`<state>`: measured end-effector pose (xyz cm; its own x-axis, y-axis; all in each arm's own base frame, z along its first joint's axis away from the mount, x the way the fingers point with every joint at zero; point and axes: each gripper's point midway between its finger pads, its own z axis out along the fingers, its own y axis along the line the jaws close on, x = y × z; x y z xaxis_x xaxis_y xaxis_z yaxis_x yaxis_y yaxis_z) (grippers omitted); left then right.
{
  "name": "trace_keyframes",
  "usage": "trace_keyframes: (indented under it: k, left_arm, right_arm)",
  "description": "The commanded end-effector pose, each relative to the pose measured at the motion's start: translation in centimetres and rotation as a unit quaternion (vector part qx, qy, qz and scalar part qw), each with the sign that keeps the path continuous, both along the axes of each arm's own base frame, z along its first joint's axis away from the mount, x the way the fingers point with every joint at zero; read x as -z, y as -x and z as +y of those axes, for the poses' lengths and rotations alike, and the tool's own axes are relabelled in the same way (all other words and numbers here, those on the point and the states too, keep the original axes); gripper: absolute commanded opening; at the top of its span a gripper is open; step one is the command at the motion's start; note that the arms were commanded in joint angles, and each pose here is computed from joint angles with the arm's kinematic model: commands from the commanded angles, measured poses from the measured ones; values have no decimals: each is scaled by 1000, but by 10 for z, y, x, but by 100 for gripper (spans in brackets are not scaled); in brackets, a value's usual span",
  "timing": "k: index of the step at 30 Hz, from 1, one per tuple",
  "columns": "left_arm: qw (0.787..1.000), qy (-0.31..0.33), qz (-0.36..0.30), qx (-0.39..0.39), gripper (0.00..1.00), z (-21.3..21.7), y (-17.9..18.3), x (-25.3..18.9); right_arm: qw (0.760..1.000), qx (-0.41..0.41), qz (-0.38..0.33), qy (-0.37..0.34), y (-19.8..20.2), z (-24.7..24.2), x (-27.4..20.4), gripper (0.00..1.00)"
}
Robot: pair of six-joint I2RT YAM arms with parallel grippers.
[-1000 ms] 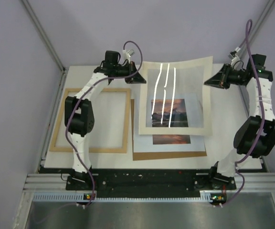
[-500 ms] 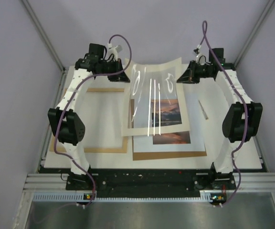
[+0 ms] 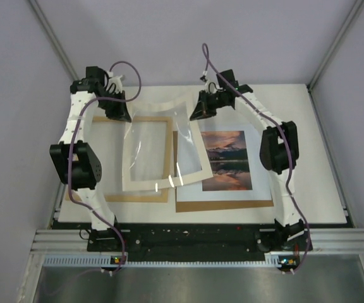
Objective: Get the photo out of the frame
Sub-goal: Place the photo frame item at the center of the board.
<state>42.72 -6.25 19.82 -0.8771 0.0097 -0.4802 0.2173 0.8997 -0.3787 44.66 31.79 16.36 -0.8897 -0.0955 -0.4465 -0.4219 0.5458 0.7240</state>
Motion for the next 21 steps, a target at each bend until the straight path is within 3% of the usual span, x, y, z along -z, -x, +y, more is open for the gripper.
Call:
trace_keyframes:
  k: [1,8,21]
  left_arm:
    - [999,-50,3,-4,0,33,8,-7]
    - [992,-110,32,-46,0,98,14,10]
    - [983,-154,49,-83,0,171,8,24]
  right_arm:
    - [999,-41,-21,-26,9,57,-9,0]
    - [997,-71,-13,-41,21,114,14,0]
    - [995,-95,5,-25,40,158,67,0]
